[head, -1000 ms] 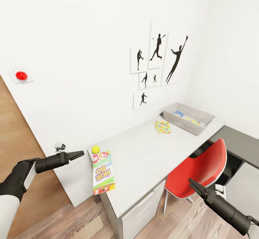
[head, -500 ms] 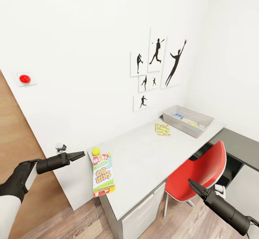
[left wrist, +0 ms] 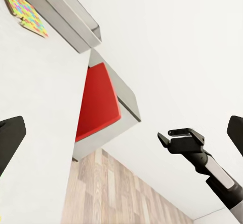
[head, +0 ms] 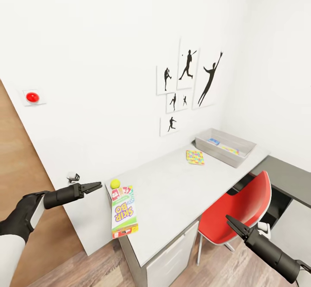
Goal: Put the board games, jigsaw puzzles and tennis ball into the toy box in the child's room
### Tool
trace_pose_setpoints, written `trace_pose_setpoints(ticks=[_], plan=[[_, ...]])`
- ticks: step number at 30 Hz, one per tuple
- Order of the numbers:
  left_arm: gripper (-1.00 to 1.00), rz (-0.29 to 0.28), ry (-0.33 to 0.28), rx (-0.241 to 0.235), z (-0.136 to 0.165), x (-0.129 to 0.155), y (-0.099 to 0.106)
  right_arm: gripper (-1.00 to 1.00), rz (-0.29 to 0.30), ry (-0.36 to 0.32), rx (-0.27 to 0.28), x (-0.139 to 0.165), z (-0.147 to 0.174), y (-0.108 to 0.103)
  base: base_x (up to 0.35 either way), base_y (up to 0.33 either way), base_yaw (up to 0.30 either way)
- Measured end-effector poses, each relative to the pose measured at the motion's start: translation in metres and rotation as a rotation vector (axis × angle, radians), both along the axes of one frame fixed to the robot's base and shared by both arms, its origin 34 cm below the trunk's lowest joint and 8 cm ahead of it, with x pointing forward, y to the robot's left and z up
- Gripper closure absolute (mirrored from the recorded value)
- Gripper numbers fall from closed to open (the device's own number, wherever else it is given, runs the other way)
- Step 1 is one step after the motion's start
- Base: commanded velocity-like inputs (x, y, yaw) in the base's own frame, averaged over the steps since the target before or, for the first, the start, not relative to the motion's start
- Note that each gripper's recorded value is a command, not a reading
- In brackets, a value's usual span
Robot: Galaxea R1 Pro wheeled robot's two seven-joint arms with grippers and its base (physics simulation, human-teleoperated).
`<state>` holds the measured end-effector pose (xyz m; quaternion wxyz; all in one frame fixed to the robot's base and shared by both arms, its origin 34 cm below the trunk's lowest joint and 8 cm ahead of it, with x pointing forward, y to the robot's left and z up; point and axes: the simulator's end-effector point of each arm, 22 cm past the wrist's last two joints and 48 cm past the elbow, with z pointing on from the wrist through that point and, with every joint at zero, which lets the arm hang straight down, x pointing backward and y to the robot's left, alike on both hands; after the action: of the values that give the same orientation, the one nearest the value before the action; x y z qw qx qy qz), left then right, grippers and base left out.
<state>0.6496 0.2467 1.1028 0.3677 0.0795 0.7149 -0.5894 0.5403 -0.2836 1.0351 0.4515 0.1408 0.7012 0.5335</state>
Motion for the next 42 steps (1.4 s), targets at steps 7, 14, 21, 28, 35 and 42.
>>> trace_pose_setpoints(ticks=[7,14,21,28,35,42], plan=[[-1.00,0.006,0.000,0.002,0.001,0.000,0.005,-1.00,-0.017,0.019,0.008,0.002,-0.006,0.005,0.000,0.000,0.000],[-1.00,0.007,0.006,0.001,0.001,0.000,0.006,-1.00,-0.018,0.023,0.011,0.002,-0.007,0.007,0.000,0.000,0.000],[-1.00,0.016,0.020,-0.001,-0.002,0.000,0.009,-1.00,-0.018,0.024,0.011,0.002,-0.007,0.006,0.000,0.000,0.000],[-1.00,0.034,0.094,-0.023,-0.019,-0.002,0.015,-1.00,-0.017,0.024,0.011,0.002,-0.007,0.006,0.000,0.000,0.000],[-1.00,0.052,0.181,-0.029,-0.033,-0.001,0.017,-1.00,-0.016,0.026,0.013,0.002,-0.007,0.006,0.000,0.000,0.000],[-1.00,0.101,0.232,0.030,-0.052,0.005,0.021,-1.00,-0.016,0.027,0.013,0.002,-0.007,0.006,0.000,0.000,0.000]])
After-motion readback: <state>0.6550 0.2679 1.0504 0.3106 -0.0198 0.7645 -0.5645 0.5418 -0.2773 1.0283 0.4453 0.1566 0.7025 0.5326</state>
